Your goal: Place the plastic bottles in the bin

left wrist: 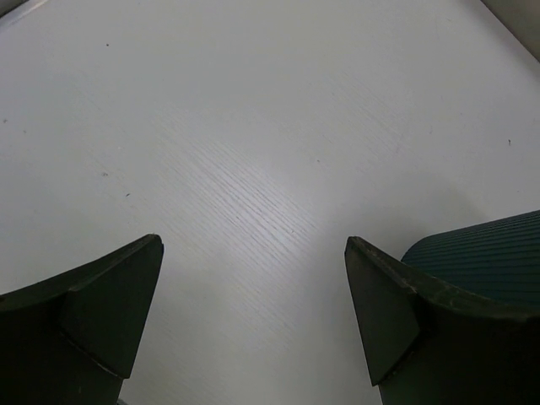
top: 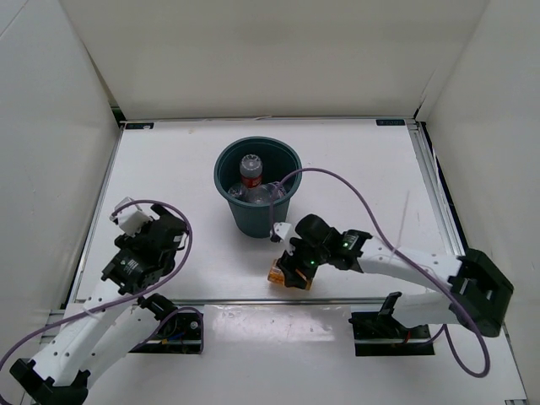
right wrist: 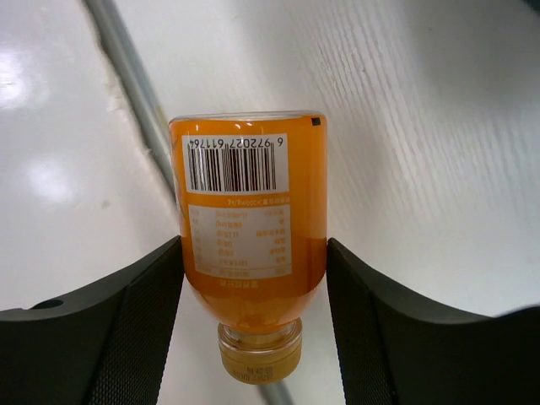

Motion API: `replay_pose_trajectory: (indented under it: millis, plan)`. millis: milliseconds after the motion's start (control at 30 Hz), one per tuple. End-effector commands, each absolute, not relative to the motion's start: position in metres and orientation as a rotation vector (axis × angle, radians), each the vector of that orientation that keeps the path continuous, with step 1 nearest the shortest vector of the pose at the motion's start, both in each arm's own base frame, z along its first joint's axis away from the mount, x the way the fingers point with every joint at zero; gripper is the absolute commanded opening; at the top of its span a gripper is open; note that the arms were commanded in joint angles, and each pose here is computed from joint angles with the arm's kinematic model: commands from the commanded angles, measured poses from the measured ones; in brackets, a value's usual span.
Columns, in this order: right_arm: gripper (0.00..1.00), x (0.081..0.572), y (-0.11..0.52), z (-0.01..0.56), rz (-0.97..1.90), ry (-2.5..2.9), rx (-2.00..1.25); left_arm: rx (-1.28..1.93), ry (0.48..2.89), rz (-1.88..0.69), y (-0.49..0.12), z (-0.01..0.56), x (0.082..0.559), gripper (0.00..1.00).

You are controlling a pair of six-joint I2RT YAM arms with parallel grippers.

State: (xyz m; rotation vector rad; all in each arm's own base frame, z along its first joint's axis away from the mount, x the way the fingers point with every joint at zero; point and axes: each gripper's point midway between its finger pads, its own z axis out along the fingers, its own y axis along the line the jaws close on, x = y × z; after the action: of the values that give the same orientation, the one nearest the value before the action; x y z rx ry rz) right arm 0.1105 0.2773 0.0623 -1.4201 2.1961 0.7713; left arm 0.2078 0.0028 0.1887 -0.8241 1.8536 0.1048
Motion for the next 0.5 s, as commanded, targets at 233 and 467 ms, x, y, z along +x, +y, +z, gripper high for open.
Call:
replay_pose_trajectory:
  millis: [233, 467]
  plan:
    - [0.05, 0.16, 0.266, 0.237, 0.562, 1.929, -1.145, -0.977, 1.811, -0.007, -0.015, 0.165, 0.224, 1.0]
    - [0.03, 0.276, 0.29, 0.341, 0.292, 1.766, -0.896, -0.982, 1.825, -0.028, -0.021, 0.163, 0.227, 1.0]
